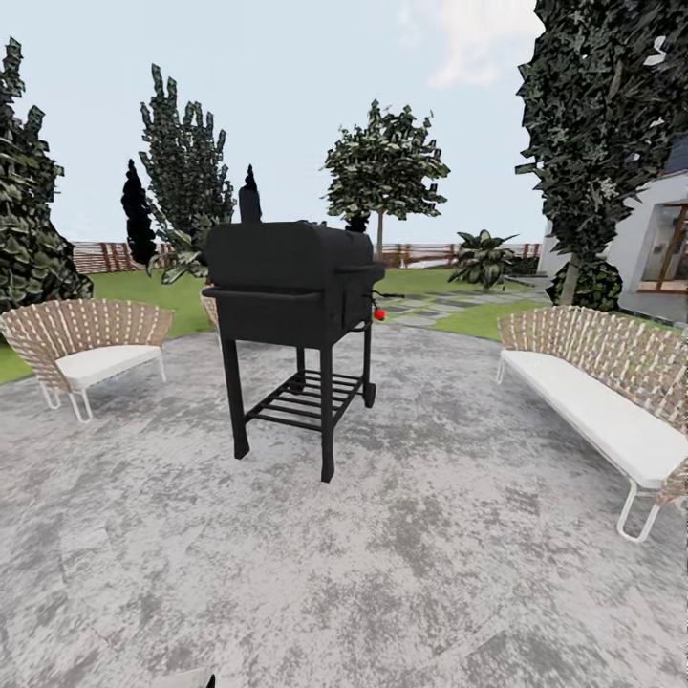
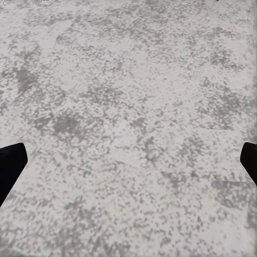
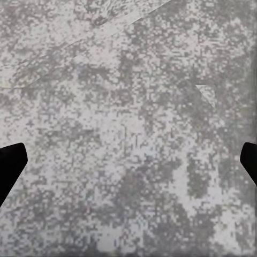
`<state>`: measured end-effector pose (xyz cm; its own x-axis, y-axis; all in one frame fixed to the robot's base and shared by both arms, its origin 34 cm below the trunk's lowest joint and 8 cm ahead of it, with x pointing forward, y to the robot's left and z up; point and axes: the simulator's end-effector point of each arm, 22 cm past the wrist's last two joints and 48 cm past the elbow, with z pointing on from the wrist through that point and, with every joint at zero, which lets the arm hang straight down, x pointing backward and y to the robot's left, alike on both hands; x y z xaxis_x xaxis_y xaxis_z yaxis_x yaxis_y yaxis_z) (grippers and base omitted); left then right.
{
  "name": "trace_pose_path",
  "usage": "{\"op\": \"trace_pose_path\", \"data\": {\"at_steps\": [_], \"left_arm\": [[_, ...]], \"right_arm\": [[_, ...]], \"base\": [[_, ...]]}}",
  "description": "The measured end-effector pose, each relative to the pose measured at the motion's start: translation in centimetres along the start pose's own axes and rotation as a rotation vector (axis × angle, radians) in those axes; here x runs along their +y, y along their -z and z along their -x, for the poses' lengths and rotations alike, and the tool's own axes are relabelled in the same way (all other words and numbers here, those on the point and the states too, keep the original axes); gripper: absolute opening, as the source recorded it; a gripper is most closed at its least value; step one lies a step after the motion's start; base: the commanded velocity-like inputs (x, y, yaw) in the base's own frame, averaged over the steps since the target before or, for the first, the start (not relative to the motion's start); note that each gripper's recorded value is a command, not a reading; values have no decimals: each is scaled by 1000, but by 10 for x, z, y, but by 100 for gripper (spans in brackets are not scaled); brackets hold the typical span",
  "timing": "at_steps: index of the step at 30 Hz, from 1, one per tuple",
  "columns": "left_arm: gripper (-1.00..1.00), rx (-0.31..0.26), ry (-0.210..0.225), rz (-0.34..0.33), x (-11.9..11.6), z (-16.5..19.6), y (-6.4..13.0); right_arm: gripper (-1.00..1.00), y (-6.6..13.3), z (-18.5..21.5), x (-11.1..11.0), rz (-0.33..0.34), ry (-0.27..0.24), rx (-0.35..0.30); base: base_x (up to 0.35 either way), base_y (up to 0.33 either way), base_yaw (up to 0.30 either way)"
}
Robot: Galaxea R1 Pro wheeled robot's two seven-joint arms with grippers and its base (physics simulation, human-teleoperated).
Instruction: Pick up the pesticide atomizer in the garden and spray insectifuge to fully cover both potted plants in the garden.
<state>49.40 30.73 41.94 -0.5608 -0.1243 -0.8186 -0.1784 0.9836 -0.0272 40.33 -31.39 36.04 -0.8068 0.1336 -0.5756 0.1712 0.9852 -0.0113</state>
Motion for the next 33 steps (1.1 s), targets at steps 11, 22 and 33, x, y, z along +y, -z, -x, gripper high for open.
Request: {"op": "trace_pose_path", "data": {"at_steps": [11, 22, 33], "left_arm": [[100, 0, 0, 0, 0, 0, 0], [100, 0, 0, 0, 0, 0, 0], [100, 0, 0, 0, 0, 0, 0]], "right_arm": [[100, 0, 0, 0, 1, 0, -1], [100, 0, 0, 0, -2, 0, 0], [100, 0, 1, 0, -2, 1, -2]], "base": [[0, 0, -10], [0, 0, 0], [0, 0, 0]]}}
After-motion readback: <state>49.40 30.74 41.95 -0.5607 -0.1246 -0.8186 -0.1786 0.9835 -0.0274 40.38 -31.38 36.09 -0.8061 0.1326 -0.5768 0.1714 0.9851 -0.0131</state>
